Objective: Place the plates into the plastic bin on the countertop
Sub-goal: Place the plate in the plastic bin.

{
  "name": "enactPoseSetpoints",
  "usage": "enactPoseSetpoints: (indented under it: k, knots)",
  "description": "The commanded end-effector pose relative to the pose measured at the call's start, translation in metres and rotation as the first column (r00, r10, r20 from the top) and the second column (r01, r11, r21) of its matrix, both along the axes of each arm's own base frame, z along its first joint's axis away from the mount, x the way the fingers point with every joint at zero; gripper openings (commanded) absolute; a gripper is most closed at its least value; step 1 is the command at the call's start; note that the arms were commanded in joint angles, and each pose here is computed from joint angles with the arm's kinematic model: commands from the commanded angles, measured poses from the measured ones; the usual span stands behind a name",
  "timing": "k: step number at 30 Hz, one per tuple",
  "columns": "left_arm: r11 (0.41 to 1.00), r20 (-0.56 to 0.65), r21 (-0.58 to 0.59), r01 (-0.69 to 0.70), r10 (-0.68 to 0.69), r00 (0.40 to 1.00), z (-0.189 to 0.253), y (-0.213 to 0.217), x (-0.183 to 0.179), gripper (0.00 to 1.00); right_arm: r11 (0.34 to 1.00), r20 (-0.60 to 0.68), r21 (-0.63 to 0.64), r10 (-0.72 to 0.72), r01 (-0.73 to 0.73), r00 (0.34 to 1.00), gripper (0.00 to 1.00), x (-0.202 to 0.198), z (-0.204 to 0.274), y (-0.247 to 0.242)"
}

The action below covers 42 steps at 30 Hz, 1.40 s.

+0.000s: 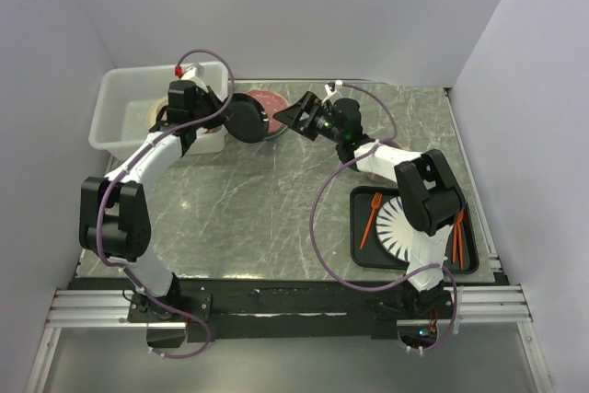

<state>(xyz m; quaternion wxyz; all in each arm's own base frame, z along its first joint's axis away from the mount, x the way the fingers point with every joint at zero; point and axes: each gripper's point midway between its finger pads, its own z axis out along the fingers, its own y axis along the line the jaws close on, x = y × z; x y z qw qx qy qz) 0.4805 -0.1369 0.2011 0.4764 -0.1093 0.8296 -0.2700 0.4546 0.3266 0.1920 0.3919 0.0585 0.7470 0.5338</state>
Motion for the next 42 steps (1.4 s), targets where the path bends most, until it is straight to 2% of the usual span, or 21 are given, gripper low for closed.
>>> enactPoseSetpoints:
  k: [1, 6, 8, 9, 11, 13, 18, 22, 33, 42]
  knots:
    - [0.998, 0.109, -0.056, -0.028, 0.034, 0.993, 0.041, 0.018, 0.017, 0.01, 1.0, 0.09, 0.02, -0.005, 0.003, 0.996, 1.0, -0.005, 0.033, -0.002]
    - [0.989, 0.13, -0.112, -0.101, 0.115, 0.985, 0.046, 0.058, 0.019, 0.01, 1.0, 0.089, 0.018, -0.003, 0.002, 0.996, 1.0, -0.006, 0.031, -0.004]
    - [0.985, 0.121, -0.141, -0.096, 0.114, 0.986, 0.043, 0.06, 0.019, 0.01, 1.0, 0.085, 0.016, -0.002, 0.0, 0.996, 1.0, -0.006, 0.028, -0.004]
    - [0.978, 0.11, -0.153, -0.14, 0.157, 0.981, 0.039, 0.082, 0.021, 0.01, 1.0, 0.08, 0.015, 0.0, -0.001, 0.997, 1.0, -0.006, 0.027, -0.004]
    - [0.967, 0.127, -0.21, -0.146, 0.175, 0.976, 0.042, 0.096, 0.025, 0.01, 1.0, 0.072, 0.015, 0.004, -0.005, 0.997, 1.0, -0.006, 0.025, -0.004]
    - [0.952, 0.1, -0.267, -0.147, 0.18, 0.979, 0.033, 0.101, 0.024, 0.01, 1.0, 0.068, 0.015, 0.009, -0.01, 0.998, 1.0, -0.006, 0.023, -0.004]
    - [0.929, 0.09, -0.306, -0.209, 0.246, 0.965, 0.025, 0.124, 0.028, 0.01, 1.0, 0.067, -0.003, 0.002, -0.002, 0.998, 1.0, -0.006, 0.021, -0.008]
    - [0.914, 0.085, -0.309, -0.262, 0.301, 0.95, 0.017, 0.141, 0.029, 0.01, 1.0, 0.058, -0.006, 0.004, -0.004, 0.998, 1.0, -0.006, 0.017, -0.01]
    - [0.856, 0.007, -0.211, -0.471, 0.483, 0.875, -0.012, 0.194, 0.029, 0.01, 0.999, 0.017, -0.036, 0.023, -0.023, 1.0, 1.0, -0.003, -0.002, -0.005]
    - [0.829, -0.045, -0.221, -0.514, 0.517, 0.855, -0.035, 0.207, 0.033, 0.01, 0.998, 0.0, -0.047, 0.03, -0.03, 1.0, 1.0, 0.002, -0.012, -0.004]
